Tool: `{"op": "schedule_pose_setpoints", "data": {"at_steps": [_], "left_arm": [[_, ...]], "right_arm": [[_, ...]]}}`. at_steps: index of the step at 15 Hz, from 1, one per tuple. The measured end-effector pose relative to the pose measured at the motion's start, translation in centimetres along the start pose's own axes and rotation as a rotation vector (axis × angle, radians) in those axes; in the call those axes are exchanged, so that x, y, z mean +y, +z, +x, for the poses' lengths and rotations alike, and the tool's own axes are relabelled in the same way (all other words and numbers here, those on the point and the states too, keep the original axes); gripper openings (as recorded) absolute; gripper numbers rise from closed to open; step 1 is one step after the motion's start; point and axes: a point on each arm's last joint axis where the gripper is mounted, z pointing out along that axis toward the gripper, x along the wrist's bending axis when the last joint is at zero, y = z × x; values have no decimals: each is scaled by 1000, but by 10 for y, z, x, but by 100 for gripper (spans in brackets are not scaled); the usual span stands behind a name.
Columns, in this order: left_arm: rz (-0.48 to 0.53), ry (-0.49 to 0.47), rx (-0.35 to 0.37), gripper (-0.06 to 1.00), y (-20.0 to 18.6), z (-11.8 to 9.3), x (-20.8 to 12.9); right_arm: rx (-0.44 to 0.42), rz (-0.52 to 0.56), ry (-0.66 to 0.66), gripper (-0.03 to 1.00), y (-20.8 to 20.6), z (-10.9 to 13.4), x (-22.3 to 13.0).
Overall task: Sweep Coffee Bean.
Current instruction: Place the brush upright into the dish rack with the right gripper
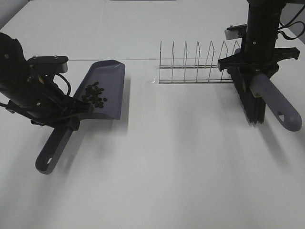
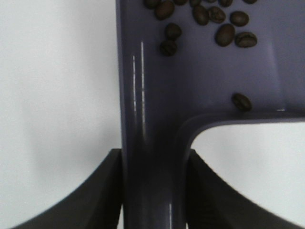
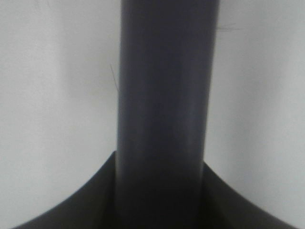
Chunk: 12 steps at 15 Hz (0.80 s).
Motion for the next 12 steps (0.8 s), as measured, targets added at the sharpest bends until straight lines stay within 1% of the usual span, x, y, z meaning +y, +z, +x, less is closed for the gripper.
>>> {"op": "schedule_pose_setpoints", "data": {"at_steps": [7,12], "left_arm": [[0,-3,-1,36,0,0,0],[-3,-3,-2,36,0,0,0]], "right_arm": [[39,4,8,35,0,3,0],[27,0,2,35,0,2,1]]}}
